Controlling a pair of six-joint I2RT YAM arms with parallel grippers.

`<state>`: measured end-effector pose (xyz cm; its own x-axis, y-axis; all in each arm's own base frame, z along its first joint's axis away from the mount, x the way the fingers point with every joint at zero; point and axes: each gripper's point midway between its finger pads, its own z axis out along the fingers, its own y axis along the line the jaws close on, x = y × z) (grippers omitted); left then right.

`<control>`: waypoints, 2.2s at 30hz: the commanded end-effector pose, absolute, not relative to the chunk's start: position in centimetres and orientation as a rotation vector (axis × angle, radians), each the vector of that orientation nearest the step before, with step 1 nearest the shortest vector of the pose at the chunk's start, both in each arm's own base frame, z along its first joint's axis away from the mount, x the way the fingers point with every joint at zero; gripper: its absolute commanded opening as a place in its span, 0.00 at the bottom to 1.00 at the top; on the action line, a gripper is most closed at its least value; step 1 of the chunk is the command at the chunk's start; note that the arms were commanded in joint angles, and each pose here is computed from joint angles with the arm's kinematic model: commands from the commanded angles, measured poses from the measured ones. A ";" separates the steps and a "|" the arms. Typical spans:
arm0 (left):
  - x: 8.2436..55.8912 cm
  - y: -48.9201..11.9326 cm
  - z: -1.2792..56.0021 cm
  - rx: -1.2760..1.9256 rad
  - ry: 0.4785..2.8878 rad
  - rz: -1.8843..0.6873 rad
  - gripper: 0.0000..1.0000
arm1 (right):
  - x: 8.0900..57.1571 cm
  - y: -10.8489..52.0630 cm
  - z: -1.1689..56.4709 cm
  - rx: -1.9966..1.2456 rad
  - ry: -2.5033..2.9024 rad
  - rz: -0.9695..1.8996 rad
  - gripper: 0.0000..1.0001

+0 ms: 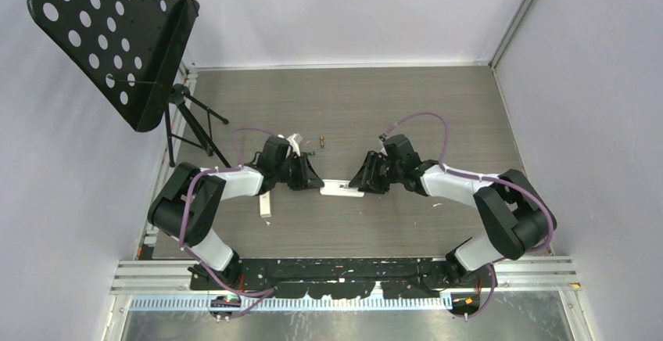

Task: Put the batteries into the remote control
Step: Load the battery cover into the remote control.

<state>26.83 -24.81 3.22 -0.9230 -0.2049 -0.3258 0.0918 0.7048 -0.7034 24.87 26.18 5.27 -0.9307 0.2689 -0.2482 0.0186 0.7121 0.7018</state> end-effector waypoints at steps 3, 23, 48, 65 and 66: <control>26.9 -24.3 3.0 -0.050 2.550 -1.000 0.22 | 25.7 25.5 7.5 0.197 2.550 0.984 0.48; 26.7 -24.8 3.3 -0.029 2.556 -1.037 0.22 | 26.3 26.3 6.1 0.173 2.573 1.010 0.19; 26.9 -24.6 3.0 -0.027 2.566 -1.006 0.22 | 26.8 26.0 8.9 0.133 2.508 0.994 0.36; 26.8 -24.6 2.7 -0.034 2.575 -1.015 0.21 | 27.7 26.5 6.0 0.158 2.532 0.981 0.20; 26.8 -24.7 2.7 -0.034 2.573 -1.020 0.21 | 27.6 26.4 5.6 0.164 2.540 0.974 0.20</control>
